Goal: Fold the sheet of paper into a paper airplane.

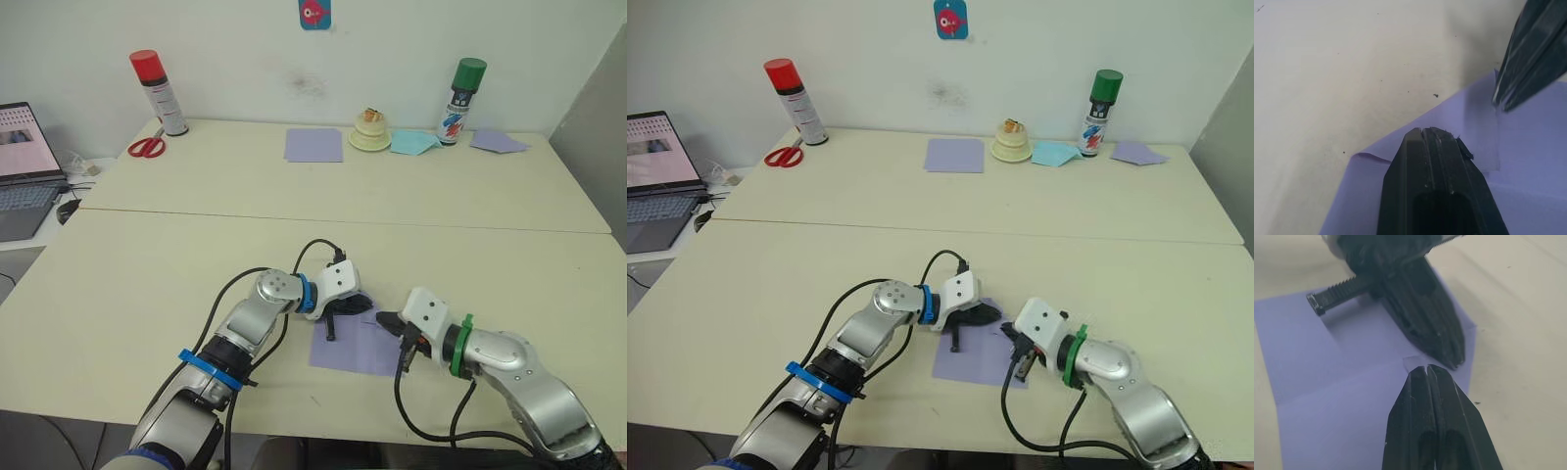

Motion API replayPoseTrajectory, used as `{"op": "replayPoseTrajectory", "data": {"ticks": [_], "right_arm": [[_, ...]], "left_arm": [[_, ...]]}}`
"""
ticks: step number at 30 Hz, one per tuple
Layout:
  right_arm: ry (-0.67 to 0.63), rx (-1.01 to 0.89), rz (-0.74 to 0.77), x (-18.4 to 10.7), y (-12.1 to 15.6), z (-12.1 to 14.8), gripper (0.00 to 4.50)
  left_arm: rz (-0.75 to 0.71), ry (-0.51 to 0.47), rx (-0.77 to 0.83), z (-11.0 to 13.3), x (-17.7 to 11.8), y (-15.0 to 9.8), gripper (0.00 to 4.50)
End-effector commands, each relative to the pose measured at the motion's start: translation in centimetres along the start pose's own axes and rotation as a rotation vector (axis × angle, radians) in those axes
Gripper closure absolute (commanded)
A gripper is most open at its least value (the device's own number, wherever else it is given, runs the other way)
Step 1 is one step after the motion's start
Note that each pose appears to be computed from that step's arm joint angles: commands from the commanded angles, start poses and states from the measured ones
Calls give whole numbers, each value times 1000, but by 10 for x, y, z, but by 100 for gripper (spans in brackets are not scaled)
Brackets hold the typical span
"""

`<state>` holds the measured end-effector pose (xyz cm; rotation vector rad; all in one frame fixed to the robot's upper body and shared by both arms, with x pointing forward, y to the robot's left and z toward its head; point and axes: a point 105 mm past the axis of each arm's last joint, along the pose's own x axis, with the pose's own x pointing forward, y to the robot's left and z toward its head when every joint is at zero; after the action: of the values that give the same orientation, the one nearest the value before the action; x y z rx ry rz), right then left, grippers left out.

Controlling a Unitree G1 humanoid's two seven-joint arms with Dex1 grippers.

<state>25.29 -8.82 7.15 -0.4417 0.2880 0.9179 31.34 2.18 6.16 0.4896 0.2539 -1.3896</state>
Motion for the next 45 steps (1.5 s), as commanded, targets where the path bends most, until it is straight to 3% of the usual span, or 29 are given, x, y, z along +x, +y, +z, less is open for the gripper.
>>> {"op": "replayPoseTrajectory", "data": {"ticks": [1, 14, 25, 38, 45], "right_arm": [[-7, -25, -9, 9, 2, 1, 448], [135, 9, 25, 11, 10, -27, 448], [161, 3, 47, 11, 16, -30, 448], [153, 0, 24, 15, 13, -27, 448], [40, -49, 13, 19, 10, -6, 448]], "left_arm": [[-75, 85, -52, -22, 10, -18, 450], [-33, 10, -5, 13, 9, -9, 450], [34, 71, -34, -9, 18, 6, 450], [143, 97, -111, -36, -14, 16, 450], [135, 75, -134, -38, -12, 10, 450]]}}
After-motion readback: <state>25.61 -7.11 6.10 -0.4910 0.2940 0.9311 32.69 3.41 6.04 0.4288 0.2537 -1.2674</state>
